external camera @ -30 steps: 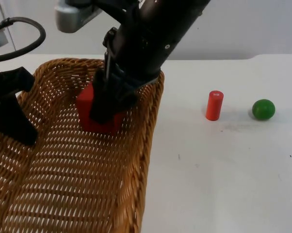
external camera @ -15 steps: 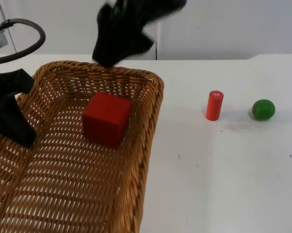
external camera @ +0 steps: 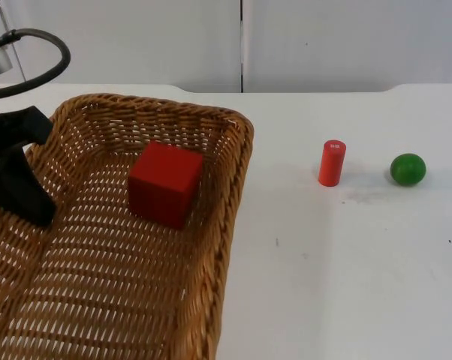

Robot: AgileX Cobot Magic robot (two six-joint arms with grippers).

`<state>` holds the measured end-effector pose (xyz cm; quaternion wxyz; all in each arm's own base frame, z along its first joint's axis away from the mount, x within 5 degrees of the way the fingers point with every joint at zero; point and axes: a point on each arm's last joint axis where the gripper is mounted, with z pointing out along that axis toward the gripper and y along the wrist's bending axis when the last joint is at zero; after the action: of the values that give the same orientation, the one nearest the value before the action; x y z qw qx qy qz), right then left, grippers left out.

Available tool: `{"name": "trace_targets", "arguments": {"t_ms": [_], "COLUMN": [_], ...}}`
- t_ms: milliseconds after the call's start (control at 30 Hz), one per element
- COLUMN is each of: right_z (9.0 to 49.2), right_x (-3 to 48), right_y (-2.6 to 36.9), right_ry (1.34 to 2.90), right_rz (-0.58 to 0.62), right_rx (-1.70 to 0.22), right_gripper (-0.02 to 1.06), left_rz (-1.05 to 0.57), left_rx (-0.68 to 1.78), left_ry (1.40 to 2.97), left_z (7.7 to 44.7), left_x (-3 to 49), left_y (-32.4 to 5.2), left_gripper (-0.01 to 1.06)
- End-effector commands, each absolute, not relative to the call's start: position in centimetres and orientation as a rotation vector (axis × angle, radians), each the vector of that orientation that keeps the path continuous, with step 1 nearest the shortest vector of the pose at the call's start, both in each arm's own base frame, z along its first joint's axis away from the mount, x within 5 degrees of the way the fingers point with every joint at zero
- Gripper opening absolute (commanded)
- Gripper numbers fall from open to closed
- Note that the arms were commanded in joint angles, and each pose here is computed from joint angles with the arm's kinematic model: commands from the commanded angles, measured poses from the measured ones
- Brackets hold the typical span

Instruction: Pick up the basket with the left hand and place the object to the left of the red cylinder into the basket with the right hand.

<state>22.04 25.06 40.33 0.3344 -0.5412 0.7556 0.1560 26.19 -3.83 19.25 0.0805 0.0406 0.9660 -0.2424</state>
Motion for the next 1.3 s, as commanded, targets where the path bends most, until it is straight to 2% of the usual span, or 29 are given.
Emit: {"name": "trace_targets", "arguments": {"t_ms": [0,200,300,600,1033,1267], "right_z": [40.5,40.3,40.8,40.9,40.0,39.9], "right_x": [21.4,19.1,17.4,14.8,14.1,14.0], "right_y": [24.1,20.9,19.2,16.3,15.3,15.2], "right_ry": [1.973,1.983,1.991,1.965,1.941,1.954], "right_rz": [0.399,0.356,0.398,0.403,0.374,0.372], "right_rx": [-1.379,-1.289,-1.198,-1.159,-1.15,-1.157], "right_gripper": [0.95,0.95,0.95,0.95,0.95,0.95], "left_rz": [-0.752,-0.748,-0.748,-0.748,-0.751,-0.699], "left_rx": [0.11,0.113,0.113,0.113,0.105,0.072], "left_ry": [2.863,2.86,2.86,2.86,2.854,2.826], "left_z": [19.8,19.8,19.8,19.8,19.9,19.4], "left_x": [26.3,26.3,26.3,26.3,26.4,27.1], "left_y": [-4.0,-4.0,-4.0,-4.0,-4.0,-3.7], "left_gripper": [0.0,0.0,0.0,0.0,0.0,0.0]}}
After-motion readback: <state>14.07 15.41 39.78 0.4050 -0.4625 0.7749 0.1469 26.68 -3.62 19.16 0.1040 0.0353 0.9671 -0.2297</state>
